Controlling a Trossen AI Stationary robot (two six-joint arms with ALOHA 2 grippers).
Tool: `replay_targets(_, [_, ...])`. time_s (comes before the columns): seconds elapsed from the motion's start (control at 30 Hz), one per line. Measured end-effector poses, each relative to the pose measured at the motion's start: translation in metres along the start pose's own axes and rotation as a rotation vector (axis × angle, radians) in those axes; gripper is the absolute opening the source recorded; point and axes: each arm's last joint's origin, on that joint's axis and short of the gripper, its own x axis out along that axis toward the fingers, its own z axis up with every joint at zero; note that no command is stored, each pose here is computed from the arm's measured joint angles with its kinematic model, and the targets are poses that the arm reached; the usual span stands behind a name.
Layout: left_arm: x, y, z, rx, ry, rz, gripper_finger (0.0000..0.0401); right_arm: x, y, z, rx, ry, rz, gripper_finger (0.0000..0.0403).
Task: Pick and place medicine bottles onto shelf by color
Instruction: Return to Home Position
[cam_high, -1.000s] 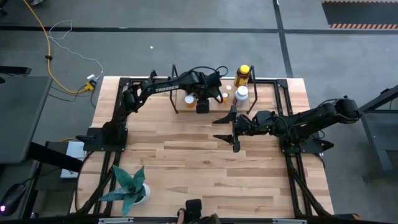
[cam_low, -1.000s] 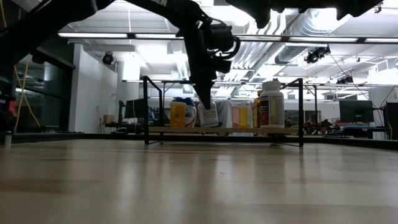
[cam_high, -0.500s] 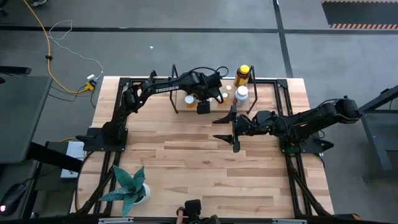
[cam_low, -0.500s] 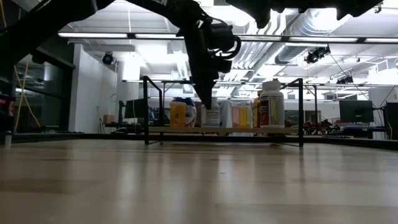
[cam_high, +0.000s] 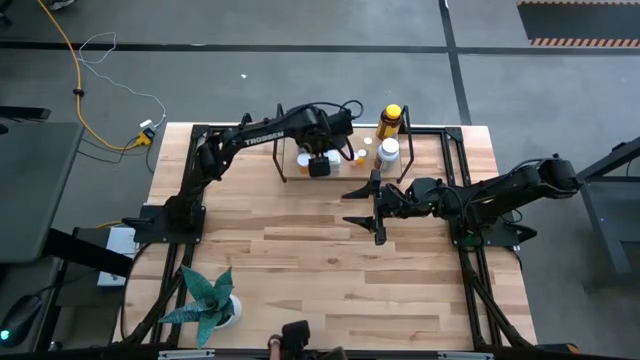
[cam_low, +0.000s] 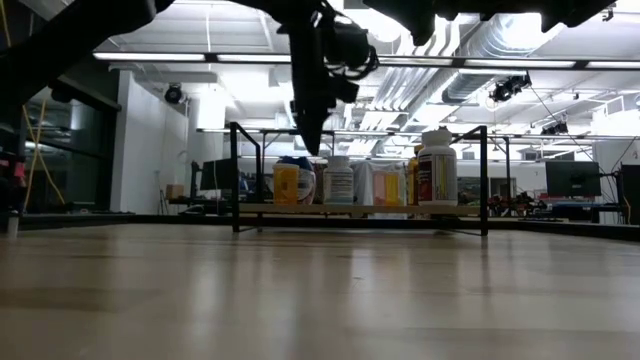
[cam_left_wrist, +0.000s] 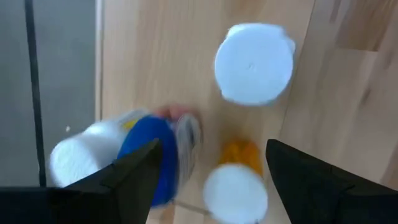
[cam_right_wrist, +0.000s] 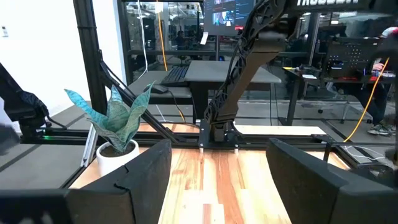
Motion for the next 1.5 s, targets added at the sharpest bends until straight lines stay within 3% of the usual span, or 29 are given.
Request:
replay_targets(0.13, [-0.014,0.005,-0.005,-0.056,0.032,-0.003,0.0278,0.0,0.0,0.0,0.0,0.0,0.0,0.0255])
replay_targets(0.33, [-0.049,0.017,-0.017,-0.187,-0.061,0.0,0.0278,0.0,0.0,-0.001,0.0,0.011,0.0,0.0255])
replay_targets(0.57, [-0.113,0.022,-0.033,-0.304,-0.321,0.034,0.0278,0.0,0.0,-0.001,0.0,0.011,0.0,0.0255])
replay_targets(0.87, [-0.173,0.008,-0.077,-0.322,-0.681,0.044,0.0278,0.0,0.0,-0.002,0.019,0.016,0.001,0.0255])
replay_targets(1.1, [-0.174,-0.007,-0.131,-0.305,-0.908,0.022,0.0278,0.0,0.0,-0.002,0.021,0.016,0.0,0.0255])
replay_targets(1.3, [-0.153,-0.024,-0.175,-0.296,-1.124,-0.015,0.0278,0.0,0.0,-0.002,0.021,0.019,0.0,0.0255])
replay_targets(1.5, [-0.125,-0.05,-0.217,-0.281,-1.316,-0.128,0.0278,0.0,0.0,-0.002,0.022,0.019,0.0,0.0255])
